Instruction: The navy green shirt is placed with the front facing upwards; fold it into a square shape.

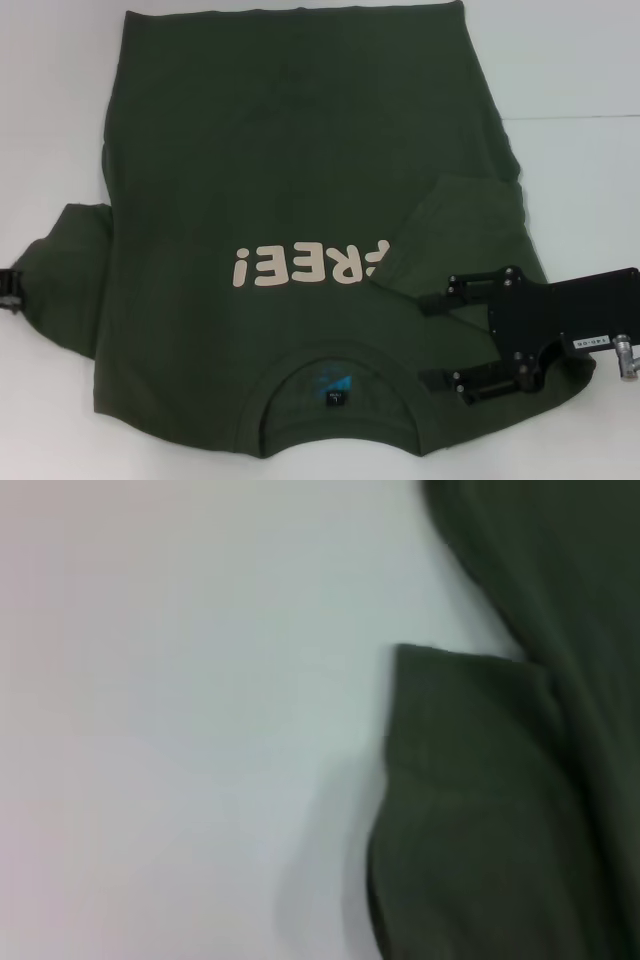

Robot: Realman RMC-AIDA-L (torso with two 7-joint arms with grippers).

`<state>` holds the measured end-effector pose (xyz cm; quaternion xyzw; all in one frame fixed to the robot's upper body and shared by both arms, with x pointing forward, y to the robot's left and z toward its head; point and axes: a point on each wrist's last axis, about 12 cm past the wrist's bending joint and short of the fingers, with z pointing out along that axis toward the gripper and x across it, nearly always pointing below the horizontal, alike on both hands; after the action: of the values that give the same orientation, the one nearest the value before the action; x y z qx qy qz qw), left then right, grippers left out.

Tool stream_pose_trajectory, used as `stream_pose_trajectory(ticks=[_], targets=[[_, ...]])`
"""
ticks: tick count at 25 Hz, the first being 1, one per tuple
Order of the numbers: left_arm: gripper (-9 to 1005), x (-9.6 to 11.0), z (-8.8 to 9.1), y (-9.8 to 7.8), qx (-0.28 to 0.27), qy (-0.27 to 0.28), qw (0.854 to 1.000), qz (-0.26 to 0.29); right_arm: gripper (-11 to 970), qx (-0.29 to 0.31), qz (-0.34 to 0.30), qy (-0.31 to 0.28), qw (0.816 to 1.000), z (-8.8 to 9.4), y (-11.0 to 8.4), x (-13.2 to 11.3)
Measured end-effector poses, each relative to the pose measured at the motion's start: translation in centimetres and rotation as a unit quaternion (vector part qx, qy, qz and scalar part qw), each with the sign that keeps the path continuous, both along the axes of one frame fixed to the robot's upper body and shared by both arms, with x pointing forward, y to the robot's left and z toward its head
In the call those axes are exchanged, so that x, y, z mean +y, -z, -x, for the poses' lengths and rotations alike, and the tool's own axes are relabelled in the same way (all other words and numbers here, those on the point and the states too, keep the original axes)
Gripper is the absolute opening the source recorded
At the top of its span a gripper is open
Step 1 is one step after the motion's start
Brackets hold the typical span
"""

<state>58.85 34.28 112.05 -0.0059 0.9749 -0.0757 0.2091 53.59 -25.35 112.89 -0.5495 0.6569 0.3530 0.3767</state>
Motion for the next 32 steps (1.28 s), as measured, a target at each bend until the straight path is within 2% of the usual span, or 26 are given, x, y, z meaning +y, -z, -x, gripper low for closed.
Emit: stream_pose_trajectory(ticks=[15,32], targets=[[37,2.6,-0.1,-0.5,-0.046,-0.052,0.998,-0.008,835,0.004,-0.001,0.009,1.0,-0.1,0.5,0.0],[38,4.2,0.6,-0.2,-0.052,-0.081,0.995,-0.005,835,0.006,0.0,0.016,1.0,-0.5,0.8,0.2]])
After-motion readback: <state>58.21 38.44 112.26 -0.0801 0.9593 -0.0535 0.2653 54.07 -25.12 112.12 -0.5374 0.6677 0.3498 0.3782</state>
